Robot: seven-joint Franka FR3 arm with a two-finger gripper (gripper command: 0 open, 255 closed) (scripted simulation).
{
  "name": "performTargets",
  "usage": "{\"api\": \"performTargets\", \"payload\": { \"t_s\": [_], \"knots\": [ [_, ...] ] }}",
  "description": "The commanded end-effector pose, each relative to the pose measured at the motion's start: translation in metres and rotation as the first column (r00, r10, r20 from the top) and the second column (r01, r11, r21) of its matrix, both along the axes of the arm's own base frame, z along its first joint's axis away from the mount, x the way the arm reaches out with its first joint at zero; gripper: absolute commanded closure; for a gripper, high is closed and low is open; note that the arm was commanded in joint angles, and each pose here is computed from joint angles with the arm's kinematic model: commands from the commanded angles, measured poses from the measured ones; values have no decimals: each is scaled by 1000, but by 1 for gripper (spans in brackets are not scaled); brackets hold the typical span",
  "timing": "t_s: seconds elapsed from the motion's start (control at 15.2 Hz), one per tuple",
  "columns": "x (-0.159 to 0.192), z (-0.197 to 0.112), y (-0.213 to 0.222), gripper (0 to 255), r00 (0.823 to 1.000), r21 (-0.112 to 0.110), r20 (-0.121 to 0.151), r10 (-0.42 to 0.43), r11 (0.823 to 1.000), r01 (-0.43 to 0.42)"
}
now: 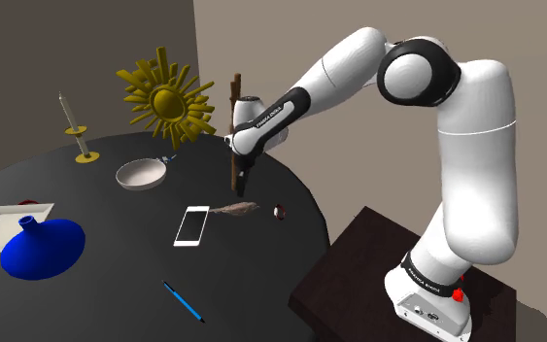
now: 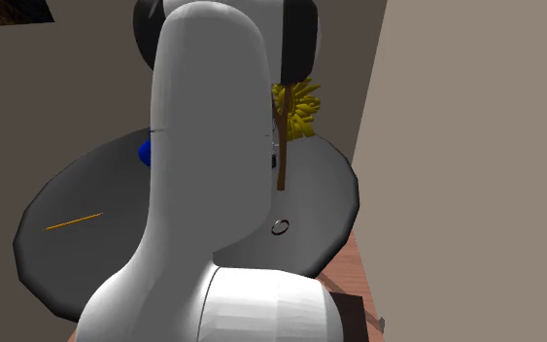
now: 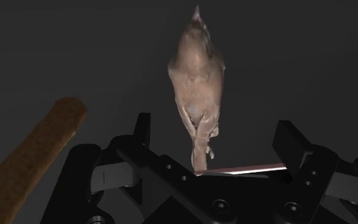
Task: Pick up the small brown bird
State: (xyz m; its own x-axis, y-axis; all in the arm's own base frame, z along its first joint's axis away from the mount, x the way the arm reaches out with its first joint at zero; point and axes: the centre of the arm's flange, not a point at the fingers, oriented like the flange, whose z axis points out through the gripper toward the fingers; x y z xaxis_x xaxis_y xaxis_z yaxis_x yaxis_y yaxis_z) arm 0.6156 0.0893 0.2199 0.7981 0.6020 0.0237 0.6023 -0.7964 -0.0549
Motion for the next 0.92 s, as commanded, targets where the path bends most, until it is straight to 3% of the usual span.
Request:
{"api": "performTargets", "payload": {
  "t_s": [0.0, 0.2, 0.86],
  "knots": [
    [9, -27, 7, 0, 1000, 4, -12, 29, 1000, -29],
    [24, -62, 21, 0, 997, 11, -30, 72, 997, -72],
    [25, -105, 22, 0, 997, 11, -31, 75, 997, -75]
  ]
}}
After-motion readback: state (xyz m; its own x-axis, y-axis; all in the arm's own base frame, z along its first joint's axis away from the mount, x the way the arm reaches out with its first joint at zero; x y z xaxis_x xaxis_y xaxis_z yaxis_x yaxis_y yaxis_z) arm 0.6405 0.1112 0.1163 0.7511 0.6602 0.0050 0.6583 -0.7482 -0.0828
